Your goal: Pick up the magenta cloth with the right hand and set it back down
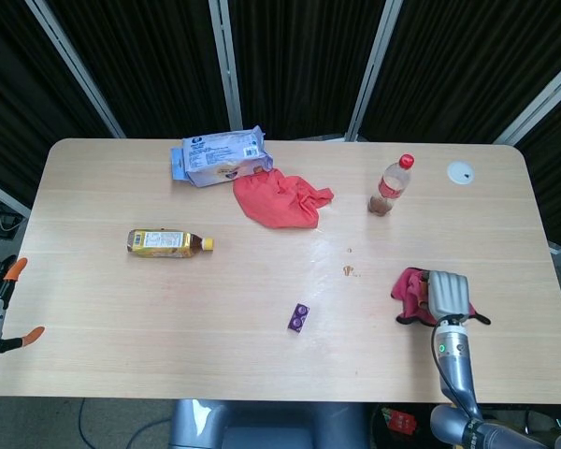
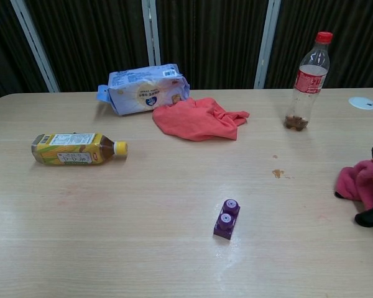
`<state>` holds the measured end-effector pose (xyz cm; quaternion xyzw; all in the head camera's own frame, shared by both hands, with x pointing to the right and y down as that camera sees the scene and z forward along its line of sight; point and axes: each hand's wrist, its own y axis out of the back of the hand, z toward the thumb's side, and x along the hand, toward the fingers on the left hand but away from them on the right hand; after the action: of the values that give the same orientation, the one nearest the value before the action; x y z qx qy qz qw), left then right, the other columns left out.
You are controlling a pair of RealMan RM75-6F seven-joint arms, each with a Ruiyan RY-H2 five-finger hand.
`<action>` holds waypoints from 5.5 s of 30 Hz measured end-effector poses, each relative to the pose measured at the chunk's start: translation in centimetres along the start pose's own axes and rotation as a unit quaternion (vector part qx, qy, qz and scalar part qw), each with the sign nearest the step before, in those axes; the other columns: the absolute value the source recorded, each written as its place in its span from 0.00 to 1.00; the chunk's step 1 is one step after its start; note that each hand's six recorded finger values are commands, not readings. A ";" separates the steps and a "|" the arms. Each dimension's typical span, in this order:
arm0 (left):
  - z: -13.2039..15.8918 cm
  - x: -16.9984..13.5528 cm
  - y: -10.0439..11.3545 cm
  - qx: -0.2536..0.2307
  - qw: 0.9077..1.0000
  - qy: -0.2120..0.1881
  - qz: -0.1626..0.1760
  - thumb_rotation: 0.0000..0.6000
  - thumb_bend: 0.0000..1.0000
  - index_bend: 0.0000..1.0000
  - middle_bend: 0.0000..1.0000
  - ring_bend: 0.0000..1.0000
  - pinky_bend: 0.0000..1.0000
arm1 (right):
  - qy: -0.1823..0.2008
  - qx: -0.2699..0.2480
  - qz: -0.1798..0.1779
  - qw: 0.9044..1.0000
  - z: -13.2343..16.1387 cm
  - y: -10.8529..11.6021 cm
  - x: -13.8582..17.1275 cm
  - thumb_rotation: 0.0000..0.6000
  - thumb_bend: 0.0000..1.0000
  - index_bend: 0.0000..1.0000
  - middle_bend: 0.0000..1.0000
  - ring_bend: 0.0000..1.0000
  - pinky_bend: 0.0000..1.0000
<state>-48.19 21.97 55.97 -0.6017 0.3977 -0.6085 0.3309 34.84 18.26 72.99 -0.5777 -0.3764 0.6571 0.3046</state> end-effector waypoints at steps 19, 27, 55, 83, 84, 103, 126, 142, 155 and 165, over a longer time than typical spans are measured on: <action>0.1 0.0 -0.1 -0.001 1.000 -0.003 -0.006 1.00 0.04 0.00 0.00 0.00 0.00 | 0.102 -0.043 0.014 0.994 13.7 -1.7 -0.3 1.00 0.35 0.72 0.72 0.66 0.84; 0.0 0.0 -0.2 -0.005 1.000 0.000 -0.010 1.00 0.04 0.00 0.00 0.00 0.00 | 0.149 -0.065 -0.006 0.987 19.4 -0.7 0.2 1.00 0.36 0.72 0.72 0.66 0.84; 0.0 0.0 -0.2 -0.010 1.000 0.005 -0.012 1.00 0.04 0.00 0.00 0.00 0.00 | 0.056 0.020 -0.056 0.997 9.6 1.3 -6.2 1.00 0.37 0.72 0.72 0.66 0.84; 0.4 0.0 -0.4 -0.013 1.000 0.002 -0.015 1.00 0.04 0.00 0.00 0.00 0.00 | 0.129 -0.024 -0.037 0.991 12.9 0.7 -3.7 1.00 0.38 0.73 0.73 0.66 0.84; 0.4 0.0 -0.4 -0.013 1.000 0.002 -0.015 1.00 0.04 0.00 0.00 0.00 0.00 | 0.139 -0.030 -0.035 0.989 13.7 0.7 -3.3 1.00 0.38 0.73 0.73 0.66 0.83; 0.2 0.0 -0.3 -0.017 1.000 0.005 -0.013 1.00 0.04 0.00 0.00 0.00 0.00 | 0.192 -0.034 -0.089 0.977 15.4 5.4 -1.9 1.00 0.38 0.73 0.73 0.66 0.83; 0.5 -0.1 -0.3 -0.011 1.000 0.001 -0.006 1.00 0.04 0.00 0.00 0.00 0.00 | 0.069 -0.001 -0.148 0.987 1.8 12.6 -4.2 1.00 0.38 0.72 0.72 0.64 0.83; 0.5 -0.1 -0.1 -0.015 1.000 0.000 -0.001 1.00 0.04 0.00 0.00 0.00 0.00 | 0.043 -0.028 -0.090 0.995 -0.2 11.4 -4.1 1.00 0.00 0.03 0.00 0.00 0.34; 0.5 -0.2 -0.1 -0.009 1.000 -0.003 0.000 1.00 0.04 0.00 0.00 0.00 0.00 | 0.033 0.072 -0.037 0.996 -2.7 11.3 -1.8 1.00 0.00 0.00 0.00 0.00 0.06; 0.5 -0.2 -0.1 -0.009 1.000 -0.002 -0.001 1.00 0.04 0.00 0.00 0.00 0.00 | 0.036 0.142 0.060 0.987 -3.6 10.9 -1.1 1.00 0.00 0.00 0.00 0.00 0.03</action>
<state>-47.70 22.14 55.96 -0.6060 0.4019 -0.6042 0.3258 38.90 12.05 64.22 -0.5734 -0.2324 0.6997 0.3573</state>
